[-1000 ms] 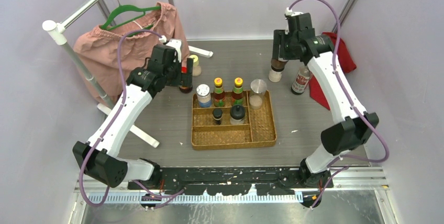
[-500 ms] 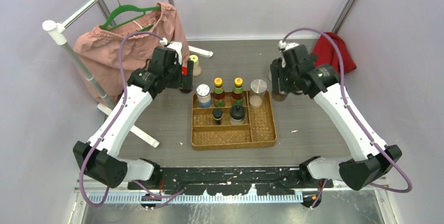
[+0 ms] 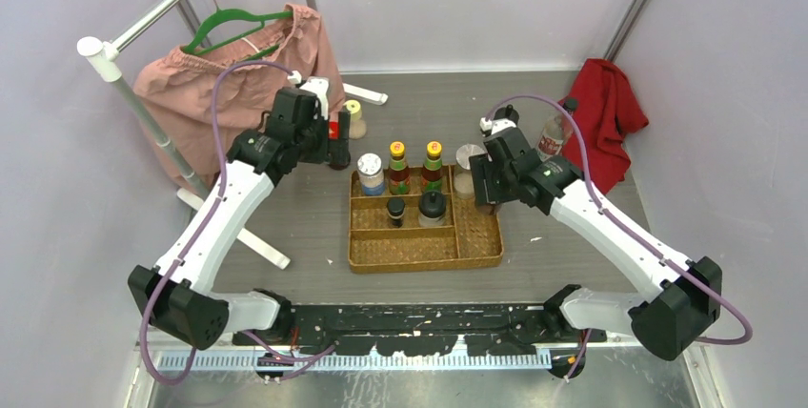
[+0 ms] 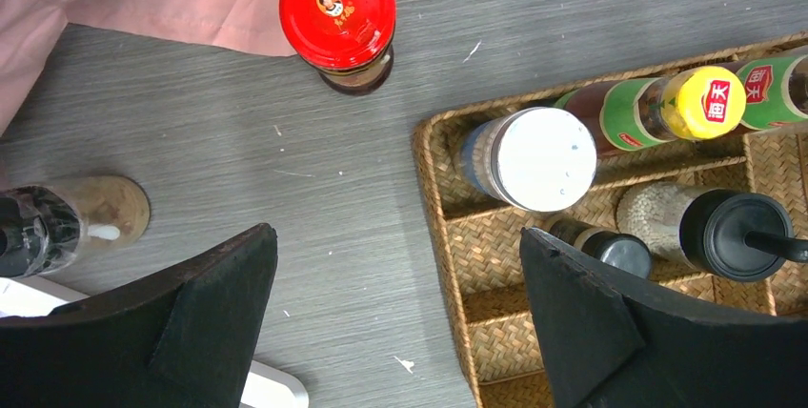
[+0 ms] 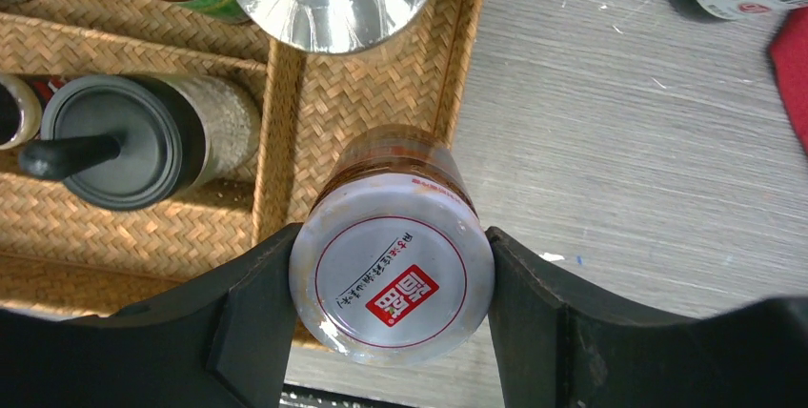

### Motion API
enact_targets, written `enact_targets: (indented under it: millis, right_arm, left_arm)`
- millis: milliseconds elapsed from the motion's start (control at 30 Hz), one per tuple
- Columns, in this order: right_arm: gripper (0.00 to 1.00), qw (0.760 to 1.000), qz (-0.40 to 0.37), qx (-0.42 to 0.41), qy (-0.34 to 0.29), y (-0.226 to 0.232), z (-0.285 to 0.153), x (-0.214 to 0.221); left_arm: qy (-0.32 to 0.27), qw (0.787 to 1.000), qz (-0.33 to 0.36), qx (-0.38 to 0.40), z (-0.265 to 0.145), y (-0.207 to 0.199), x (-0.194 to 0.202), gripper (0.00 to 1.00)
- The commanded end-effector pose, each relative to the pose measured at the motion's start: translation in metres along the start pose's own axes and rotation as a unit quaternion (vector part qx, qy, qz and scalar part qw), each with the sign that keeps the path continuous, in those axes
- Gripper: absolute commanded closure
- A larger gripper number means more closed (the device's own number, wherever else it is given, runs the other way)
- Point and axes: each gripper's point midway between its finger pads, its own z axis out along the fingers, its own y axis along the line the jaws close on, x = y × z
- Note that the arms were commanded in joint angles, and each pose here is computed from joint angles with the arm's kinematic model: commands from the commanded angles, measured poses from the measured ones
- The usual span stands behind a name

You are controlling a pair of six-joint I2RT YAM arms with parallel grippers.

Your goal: Organize the condiment bottles

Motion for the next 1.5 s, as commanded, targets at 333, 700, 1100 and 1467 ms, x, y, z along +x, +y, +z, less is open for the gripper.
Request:
enact_targets:
  millis: [333,700,1100,1467]
  right_arm:
    - [0.46,0.997,0.021,-0.036,-0.065,0.035,0.060,-0.032]
    - [0.47,0.999,0.010,-0.034,-0.041,0.043,0.075,-0.012]
    - [0.47,0.999,-0.003,-0.026,-0.030,0.045,0.074,0.001]
    - [0.46,1.000,-0.008,-0.009,-0.025,0.037,0.068,0.007]
  left_arm:
    - [-0.031,0.999,-0.008,0.005,-0.012,0.001,-0.010,0.02]
    - [-0.029,1.000,-0.009,0.006,-0.011,0.001,-0.007,0.02]
    - [-0.028,1.000,-0.010,0.005,-0.012,0.001,-0.006,0.02]
    - [-0.030,0.999,-0.011,0.007,-0.013,0.000,-0.008,0.02]
